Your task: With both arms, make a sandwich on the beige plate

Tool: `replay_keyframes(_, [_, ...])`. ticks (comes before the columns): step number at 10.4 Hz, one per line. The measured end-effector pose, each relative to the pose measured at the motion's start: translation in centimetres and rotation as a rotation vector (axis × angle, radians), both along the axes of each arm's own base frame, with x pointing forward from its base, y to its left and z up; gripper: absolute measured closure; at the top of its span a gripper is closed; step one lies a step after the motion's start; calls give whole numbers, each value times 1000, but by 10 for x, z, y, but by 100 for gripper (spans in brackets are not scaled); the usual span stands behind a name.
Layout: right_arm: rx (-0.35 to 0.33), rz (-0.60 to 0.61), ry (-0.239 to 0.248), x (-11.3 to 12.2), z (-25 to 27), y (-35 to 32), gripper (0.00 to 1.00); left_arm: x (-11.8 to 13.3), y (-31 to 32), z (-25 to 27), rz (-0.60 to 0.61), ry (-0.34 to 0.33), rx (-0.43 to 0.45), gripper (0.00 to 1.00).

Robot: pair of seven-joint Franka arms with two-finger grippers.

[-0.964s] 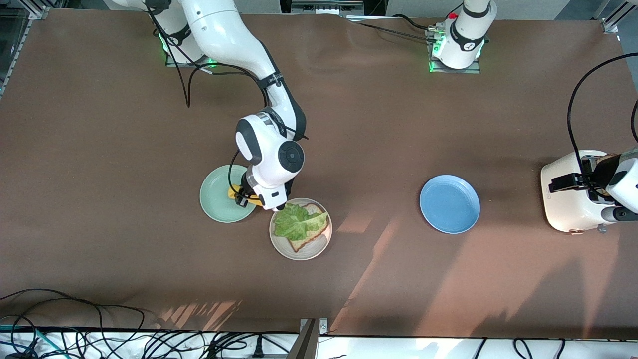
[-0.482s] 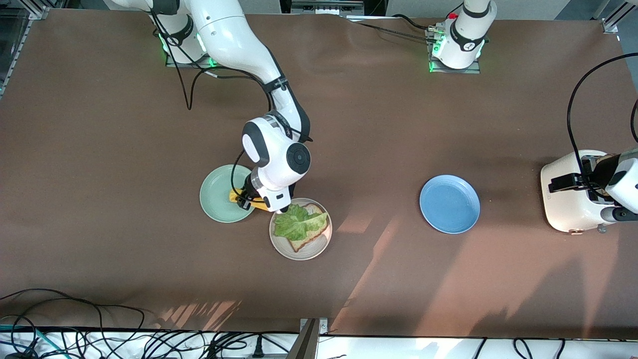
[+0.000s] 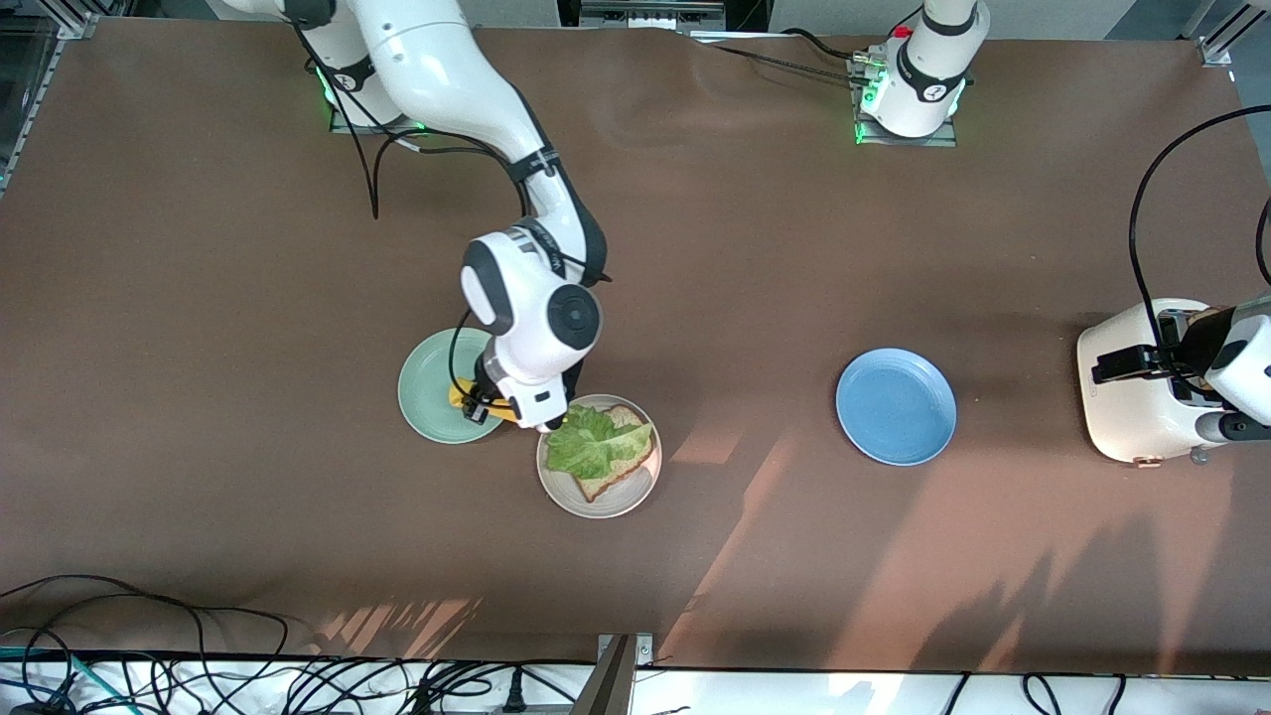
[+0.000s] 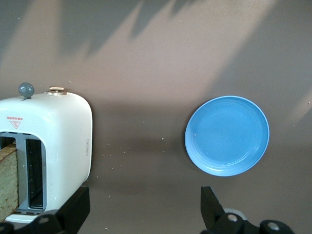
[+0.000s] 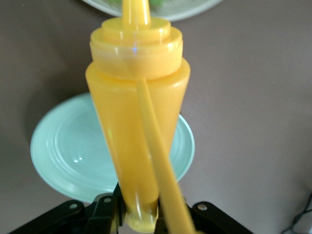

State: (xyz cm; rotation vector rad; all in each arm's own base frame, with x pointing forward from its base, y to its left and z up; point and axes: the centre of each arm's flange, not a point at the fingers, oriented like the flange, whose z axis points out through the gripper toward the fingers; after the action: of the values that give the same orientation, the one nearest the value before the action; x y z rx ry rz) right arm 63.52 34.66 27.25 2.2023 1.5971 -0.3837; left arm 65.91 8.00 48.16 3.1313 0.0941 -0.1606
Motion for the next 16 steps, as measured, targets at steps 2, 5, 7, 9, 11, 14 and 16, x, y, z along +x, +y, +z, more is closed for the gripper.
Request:
replay_keyframes(2, [141, -20, 53, 22, 45, -59, 72, 0, 4, 0, 5, -1, 1, 0])
replay_keyframes(5, [407, -15, 147, 34, 89, -126, 72, -6, 39, 1, -19, -3, -4, 0])
replay_keyframes(7, [573, 24, 201, 49, 85, -186, 72, -17, 90, 1, -60, -3, -2, 0])
replay_keyframes(9, [752, 66, 259, 57, 61, -260, 72, -31, 141, -3, -94, 29, 54, 0])
replay_keyframes(11, [948, 147, 272, 61, 23, -328, 72, -39, 170, -19, -108, 66, 62, 0])
replay_keyframes(14, [1173, 221, 286, 54, -52, -368, 72, -48, 211, -55, -115, 102, 35, 0])
replay_keyframes(16, [1242, 234, 280, 52, -91, -379, 72, -48, 219, -78, -120, 143, 48, 0])
